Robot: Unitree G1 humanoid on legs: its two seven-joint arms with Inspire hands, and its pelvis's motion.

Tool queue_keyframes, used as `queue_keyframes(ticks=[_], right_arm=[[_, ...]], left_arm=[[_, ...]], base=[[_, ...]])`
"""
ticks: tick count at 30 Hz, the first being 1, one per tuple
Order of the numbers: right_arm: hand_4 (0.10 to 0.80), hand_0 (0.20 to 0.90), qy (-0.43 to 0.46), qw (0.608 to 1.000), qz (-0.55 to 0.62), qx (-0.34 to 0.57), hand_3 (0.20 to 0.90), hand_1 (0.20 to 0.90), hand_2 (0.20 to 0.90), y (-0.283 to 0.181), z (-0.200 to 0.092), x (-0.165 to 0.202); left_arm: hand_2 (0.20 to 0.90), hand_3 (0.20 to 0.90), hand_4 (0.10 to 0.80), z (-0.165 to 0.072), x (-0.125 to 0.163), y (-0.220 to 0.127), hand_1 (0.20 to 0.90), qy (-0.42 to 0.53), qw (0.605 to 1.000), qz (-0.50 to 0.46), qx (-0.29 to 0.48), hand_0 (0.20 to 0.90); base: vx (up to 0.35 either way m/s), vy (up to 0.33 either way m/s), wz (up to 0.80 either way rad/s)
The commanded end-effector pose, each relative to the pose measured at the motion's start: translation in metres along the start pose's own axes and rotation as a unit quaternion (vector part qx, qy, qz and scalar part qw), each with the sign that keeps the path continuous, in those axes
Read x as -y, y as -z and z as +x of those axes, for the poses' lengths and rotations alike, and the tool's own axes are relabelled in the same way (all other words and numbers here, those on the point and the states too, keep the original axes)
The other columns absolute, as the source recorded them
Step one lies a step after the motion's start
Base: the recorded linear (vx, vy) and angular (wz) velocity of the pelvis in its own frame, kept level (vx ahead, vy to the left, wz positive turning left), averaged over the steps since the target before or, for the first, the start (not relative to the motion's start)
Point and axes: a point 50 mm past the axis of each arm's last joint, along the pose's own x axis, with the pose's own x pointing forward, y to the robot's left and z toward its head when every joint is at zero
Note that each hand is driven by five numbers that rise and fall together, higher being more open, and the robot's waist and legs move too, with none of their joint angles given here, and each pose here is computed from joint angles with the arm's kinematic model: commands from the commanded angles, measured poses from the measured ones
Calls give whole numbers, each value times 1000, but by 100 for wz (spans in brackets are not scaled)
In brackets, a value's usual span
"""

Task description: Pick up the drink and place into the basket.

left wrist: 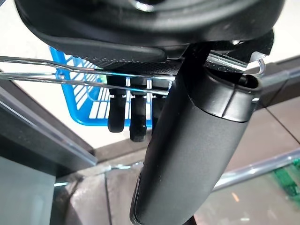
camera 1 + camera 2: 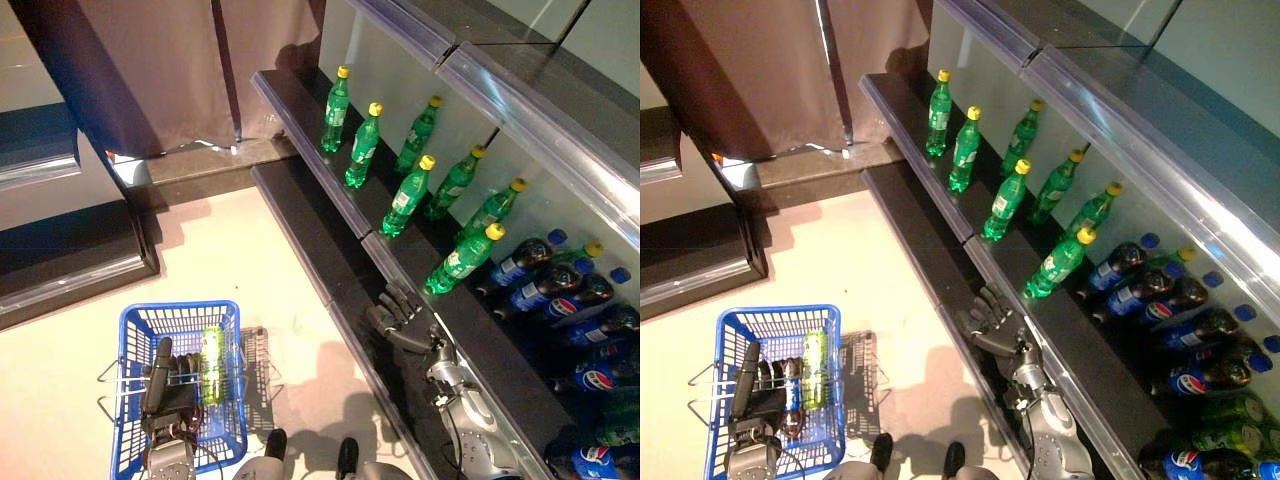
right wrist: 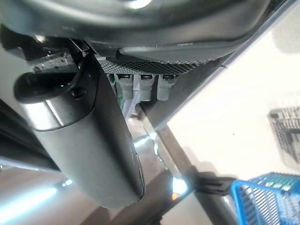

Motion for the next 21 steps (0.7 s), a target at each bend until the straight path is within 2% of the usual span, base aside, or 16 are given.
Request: queue_keyframes(ticks=[1,11,16,21], right_arm=[[800,900,-41,994,-80,67,900,900,900,-41,-1,4],[800,900,-51,990,-95,96,900,900,900,-51,1,-5],[800,900,-62,989,-97,97,900,900,900,-46,0,-13],[800,900,-51,988,-106,95,900,900,900,-49,-1,-4]], left_arm=[[300,200,100,10,54,-38,300,170,980,71,78,300],[300,200,100,6,58,-35,300,232,968,89,41,300],[300,200,100,9,61,-37,300,228,968,95,35,300],[300,200,100,9,66,-24,300,235,967,101,9,300]], base=[[21,119,1],[16,235,8],[54,188,37],[231,45,63]])
